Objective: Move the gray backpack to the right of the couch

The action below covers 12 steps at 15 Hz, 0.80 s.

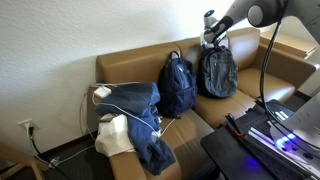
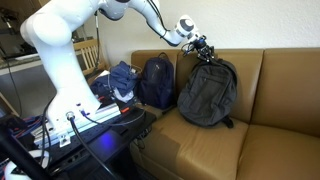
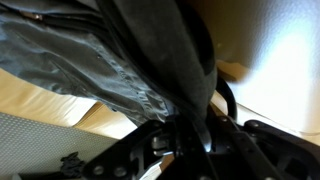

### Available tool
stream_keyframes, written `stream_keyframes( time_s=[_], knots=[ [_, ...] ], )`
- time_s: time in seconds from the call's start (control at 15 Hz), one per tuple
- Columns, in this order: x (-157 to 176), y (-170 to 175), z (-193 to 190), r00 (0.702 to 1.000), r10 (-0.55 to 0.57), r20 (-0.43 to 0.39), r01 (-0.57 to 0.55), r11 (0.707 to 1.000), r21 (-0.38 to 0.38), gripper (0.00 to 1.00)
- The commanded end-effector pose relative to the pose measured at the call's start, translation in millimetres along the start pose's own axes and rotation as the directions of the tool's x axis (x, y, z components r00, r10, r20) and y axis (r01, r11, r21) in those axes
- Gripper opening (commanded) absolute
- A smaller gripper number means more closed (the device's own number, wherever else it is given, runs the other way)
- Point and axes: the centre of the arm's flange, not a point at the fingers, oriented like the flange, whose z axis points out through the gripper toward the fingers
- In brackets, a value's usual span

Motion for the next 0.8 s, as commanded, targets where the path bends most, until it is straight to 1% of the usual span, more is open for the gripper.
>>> stream_keyframes(
  time_s=[0.0,0.2,0.27,0.33,0.4,0.47,0.6,0.73],
  knots=[
    [-7,0,-7,0.998,0.062,0.024,-0.063,0.998,0.014,0.47],
    [22,-8,-53,0.986,0.066,0.152,-0.074,0.996,0.053,0.70],
    [32,-12,-69,0.979,0.051,0.198,-0.067,0.995,0.073,0.76],
    [46,-18,-88,0.973,0.027,0.229,-0.046,0.996,0.080,0.84],
    [59,-24,-106,0.966,-0.010,0.257,-0.005,0.998,0.058,0.90],
    [71,-24,-121,0.958,-0.049,0.281,0.032,0.997,0.064,0.98],
    [97,-21,-154,0.932,-0.129,0.340,0.105,0.991,0.088,1.00],
    [121,-9,-181,0.894,-0.204,0.399,0.172,0.978,0.115,1.00]
  ],
)
